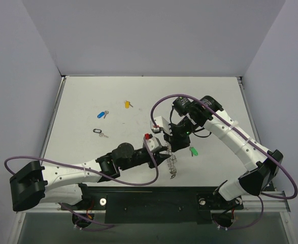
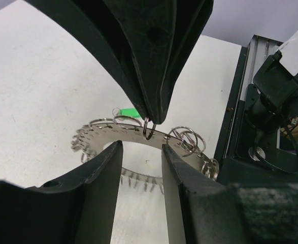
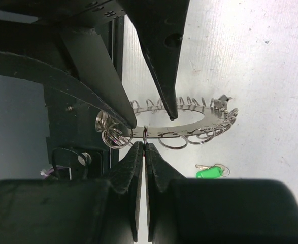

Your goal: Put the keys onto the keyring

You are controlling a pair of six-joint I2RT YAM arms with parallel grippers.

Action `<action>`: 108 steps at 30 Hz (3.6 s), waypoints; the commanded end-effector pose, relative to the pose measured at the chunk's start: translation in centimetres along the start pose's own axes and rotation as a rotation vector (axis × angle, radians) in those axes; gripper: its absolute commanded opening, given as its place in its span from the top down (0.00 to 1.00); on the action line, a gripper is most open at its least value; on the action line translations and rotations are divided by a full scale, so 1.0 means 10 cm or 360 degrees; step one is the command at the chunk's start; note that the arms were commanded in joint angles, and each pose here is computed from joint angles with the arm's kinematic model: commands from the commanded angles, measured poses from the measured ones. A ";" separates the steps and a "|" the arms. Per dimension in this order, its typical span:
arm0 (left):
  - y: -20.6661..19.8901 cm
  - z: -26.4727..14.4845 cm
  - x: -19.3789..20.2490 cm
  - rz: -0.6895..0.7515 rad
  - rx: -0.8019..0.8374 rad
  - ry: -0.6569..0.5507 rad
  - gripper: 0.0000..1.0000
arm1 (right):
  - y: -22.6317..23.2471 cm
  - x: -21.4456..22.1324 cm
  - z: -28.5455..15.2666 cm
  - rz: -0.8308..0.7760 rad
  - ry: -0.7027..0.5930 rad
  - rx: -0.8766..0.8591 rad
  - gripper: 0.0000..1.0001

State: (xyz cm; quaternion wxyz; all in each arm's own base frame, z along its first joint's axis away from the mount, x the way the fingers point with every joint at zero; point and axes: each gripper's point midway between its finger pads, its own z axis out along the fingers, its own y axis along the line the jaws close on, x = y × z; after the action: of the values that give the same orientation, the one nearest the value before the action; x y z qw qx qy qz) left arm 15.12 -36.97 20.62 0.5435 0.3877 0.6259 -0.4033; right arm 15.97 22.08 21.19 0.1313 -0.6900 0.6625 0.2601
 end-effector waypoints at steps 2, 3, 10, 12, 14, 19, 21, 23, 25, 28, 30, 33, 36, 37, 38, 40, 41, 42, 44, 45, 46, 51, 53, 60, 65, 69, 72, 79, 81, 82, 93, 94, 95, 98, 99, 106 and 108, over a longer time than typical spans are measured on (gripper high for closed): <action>-0.01 -0.03 -0.53 0.0059 -0.0010 -0.0284 0.54 | 0.13 -0.02 -0.05 0.0002 -0.0005 -0.0065 1.00; -0.02 -0.06 -0.56 0.0062 -0.0009 -0.0306 0.54 | 0.12 -0.02 -0.05 0.0004 -0.0006 -0.0063 1.00; -0.06 -0.08 -0.58 0.0069 0.0027 -0.0345 0.57 | 0.16 -0.04 -0.05 -0.0009 -0.0022 -0.0093 1.00; -0.08 -0.06 -0.57 0.0070 0.0057 -0.0343 0.58 | 0.16 -0.04 -0.05 -0.0010 -0.0023 -0.0096 1.00; -0.10 -0.04 -0.55 0.0072 0.0076 -0.0332 0.60 | 0.17 -0.04 -0.05 -0.0013 -0.0026 -0.0100 1.00; -0.11 0.00 -0.55 0.0085 0.0091 -0.0321 0.63 | 0.19 -0.05 -0.06 -0.0021 -0.0036 -0.0110 1.00; -0.12 0.00 -0.54 0.0091 0.0097 -0.0311 0.65 | 0.19 -0.06 -0.06 -0.0024 -0.0039 -0.0112 1.00; -0.12 0.01 -0.53 0.0092 0.0109 -0.0306 0.66 | 0.19 -0.06 -0.06 -0.0026 -0.0044 -0.0117 1.00; -0.12 0.01 -0.51 0.0092 0.0113 -0.0296 0.66 | 0.20 -0.07 -0.06 -0.0028 -0.0048 -0.0120 1.00; -0.14 0.02 -0.50 0.0094 0.0132 -0.0290 0.68 | 0.21 -0.07 -0.07 -0.0032 -0.0049 -0.0123 1.00; -0.14 0.03 -0.50 0.0095 0.0142 -0.0287 0.70 | 0.21 -0.07 -0.06 -0.0032 -0.0051 -0.0129 1.00; -0.15 0.04 -0.49 0.0091 0.0156 -0.0276 0.71 | 0.21 -0.07 -0.06 -0.0031 -0.0051 -0.0132 1.00; -0.17 0.05 -0.47 0.0092 0.0175 -0.0267 0.74 | 0.21 -0.08 -0.06 -0.0034 -0.0054 -0.0132 1.00; -0.17 0.05 -0.48 0.0096 0.0182 -0.0267 0.76 | 0.21 -0.08 -0.07 -0.0035 -0.0059 -0.0129 1.00; -0.17 0.06 -0.47 0.0095 0.0182 -0.0259 0.79 | 0.22 -0.08 -0.07 -0.0032 -0.0059 -0.0134 1.00; -0.17 0.07 -0.47 0.0093 0.0189 -0.0254 0.84 | 0.22 -0.08 -0.07 -0.0031 -0.0064 -0.0136 1.00; -0.17 0.07 -0.47 0.0093 0.0189 -0.0254 0.85 | 0.22 -0.08 -0.06 -0.0032 -0.0064 -0.0139 1.00; -0.17 0.08 -0.48 0.0092 0.0192 -0.0258 0.91 | 0.23 -0.09 -0.06 -0.0037 -0.0068 -0.0146 1.00; -0.18 0.08 -0.49 0.0088 0.0196 -0.0270 1.00 | 0.24 -0.08 -0.06 -0.0038 -0.0067 -0.0148 1.00; -0.17 0.07 -0.48 0.0081 0.0191 -0.0267 1.00 | 0.24 -0.08 -0.06 -0.0035 -0.0068 -0.0149 1.00; -0.17 0.07 -0.50 0.0079 0.0187 -0.0280 1.00 | 0.24 -0.07 -0.05 -0.0034 -0.0067 -0.0151 1.00; -0.17 0.02 -0.54 0.0022 0.0192 -0.0354 1.00 | 0.24 -0.12 -0.09 0.0007 -0.0139 -0.0164 0.66; -0.15 -0.05 -0.59 -0.0016 0.0175 -0.0431 1.00 | 0.22 -0.14 -0.16 0.0037 -0.0217 -0.0176 0.59; -0.12 -0.19 -0.63 -0.0098 0.0155 -0.0576 1.00 | 0.24 -0.12 -0.24 -0.0124 -0.0438 -0.0185 0.58; -0.12 -0.21 -0.67 -0.0112 0.0155 -0.0610 1.00 | 0.14 -0.11 -0.14 -0.0270 -0.0514 -0.0140 0.59; -0.11 -0.23 -0.69 -0.0135 0.0151 -0.0637 1.00 | 0.10 -0.11 -0.06 -0.0287 -0.0540 -0.0171 0.62; -0.11 -0.23 -0.70 -0.0145 0.0147 -0.0647 1.00 | 0.08 -0.13 -0.04 -0.0281 -0.0554 -0.0187 0.64; -0.09 -0.23 -0.72 -0.0158 0.0132 -0.0660 1.00 | 0.10 -0.16 -0.03 -0.0266 -0.0576 -0.0217 0.75; -0.09 -0.23 -0.72 -0.0161 0.0128 -0.0663 1.00 | 0.12 -0.16 -0.03 -0.0264 -0.0580 -0.0225 0.77; -0.08 -0.23 -0.71 -0.0163 0.0126 -0.0663 1.00 | 0.13 -0.16 -0.02 -0.0267 -0.0581 -0.0229 0.79; -0.04 -0.25 -0.72 -0.0181 0.0089 -0.0679 1.00 | 0.19 -0.16 0.01 -0.0276 -0.0580 -0.0257 0.88; -0.04 -0.25 -0.73 -0.0184 0.0087 -0.0682 1.00 | 0.19 -0.18 0.01 -0.0280 -0.0584 -0.0260 0.88; -0.04 -0.25 -0.72 -0.0184 0.0087 -0.0680 1.00 | 0.19 -0.18 0.01 -0.0274 -0.0587 -0.0265 0.88; -0.04 -0.25 -0.72 -0.0190 0.0086 -0.0680 1.00 | 0.20 -0.20 0.01 -0.0276 -0.0592 -0.0270 0.86; -0.04 -0.25 -0.73 -0.0192 0.0087 -0.0685 1.00 | 0.20 -0.20 0.02 -0.0278 -0.0590 -0.0275 0.86; -0.04 -0.25 -0.72 -0.0196 0.0088 -0.0687 1.00 | 0.21 -0.21 0.02 -0.0273 -0.0597 -0.0283 0.89; -0.04 -0.24 -0.71 -0.0197 0.0085 -0.0683 1.00 | 0.21 -0.22 0.01 -0.0273 -0.0600 -0.0283 0.94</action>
State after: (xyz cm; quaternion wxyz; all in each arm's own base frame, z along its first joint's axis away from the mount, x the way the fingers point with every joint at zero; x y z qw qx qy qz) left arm 14.55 -35.84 24.53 0.5961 0.2975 0.5481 -0.5057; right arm 14.93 23.25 21.97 0.2172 -0.6969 0.5535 0.4009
